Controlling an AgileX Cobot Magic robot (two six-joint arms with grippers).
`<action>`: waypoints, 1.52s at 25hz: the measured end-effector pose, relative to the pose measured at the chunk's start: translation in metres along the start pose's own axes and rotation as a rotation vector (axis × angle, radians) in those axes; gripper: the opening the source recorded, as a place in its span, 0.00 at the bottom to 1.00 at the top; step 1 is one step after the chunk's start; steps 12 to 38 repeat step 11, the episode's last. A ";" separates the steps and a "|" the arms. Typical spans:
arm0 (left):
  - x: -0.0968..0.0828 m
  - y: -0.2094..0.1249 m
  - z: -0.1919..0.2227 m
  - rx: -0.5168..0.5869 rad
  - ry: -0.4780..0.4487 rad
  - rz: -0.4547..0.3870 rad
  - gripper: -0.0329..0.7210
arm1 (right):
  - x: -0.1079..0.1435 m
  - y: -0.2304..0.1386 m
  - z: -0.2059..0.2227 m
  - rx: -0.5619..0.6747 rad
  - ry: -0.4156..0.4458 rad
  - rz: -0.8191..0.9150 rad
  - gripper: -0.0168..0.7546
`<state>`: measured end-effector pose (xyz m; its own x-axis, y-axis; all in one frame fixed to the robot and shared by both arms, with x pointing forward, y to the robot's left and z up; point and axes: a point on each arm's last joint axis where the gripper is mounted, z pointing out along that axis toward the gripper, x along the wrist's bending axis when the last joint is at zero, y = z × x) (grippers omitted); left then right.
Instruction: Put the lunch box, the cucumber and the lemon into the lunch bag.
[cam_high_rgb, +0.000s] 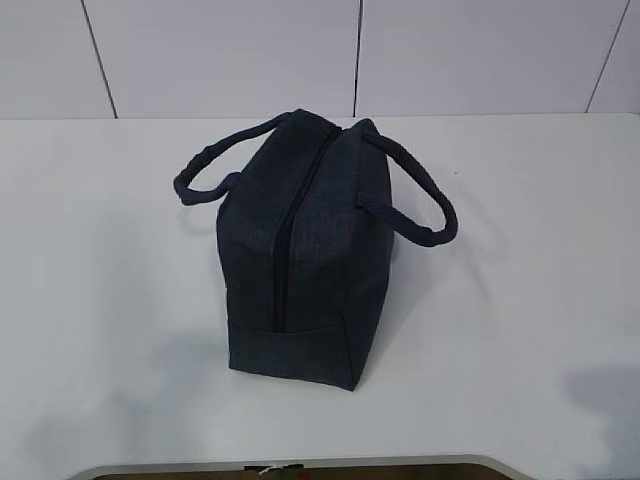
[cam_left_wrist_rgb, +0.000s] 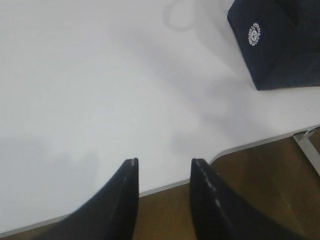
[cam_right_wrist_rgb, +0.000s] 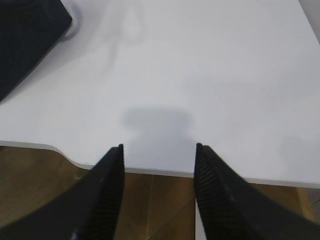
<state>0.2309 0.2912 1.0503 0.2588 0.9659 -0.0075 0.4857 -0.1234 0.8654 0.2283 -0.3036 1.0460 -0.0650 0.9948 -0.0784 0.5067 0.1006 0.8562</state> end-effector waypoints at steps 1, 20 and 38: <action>0.000 0.000 0.000 0.000 0.000 0.000 0.37 | 0.000 0.000 0.000 0.000 0.000 0.000 0.51; 0.000 0.000 0.000 0.000 0.000 0.000 0.37 | 0.000 0.000 0.000 0.000 0.000 0.000 0.51; 0.000 0.000 0.000 0.000 0.000 0.000 0.37 | 0.000 0.000 0.000 0.000 0.000 0.000 0.51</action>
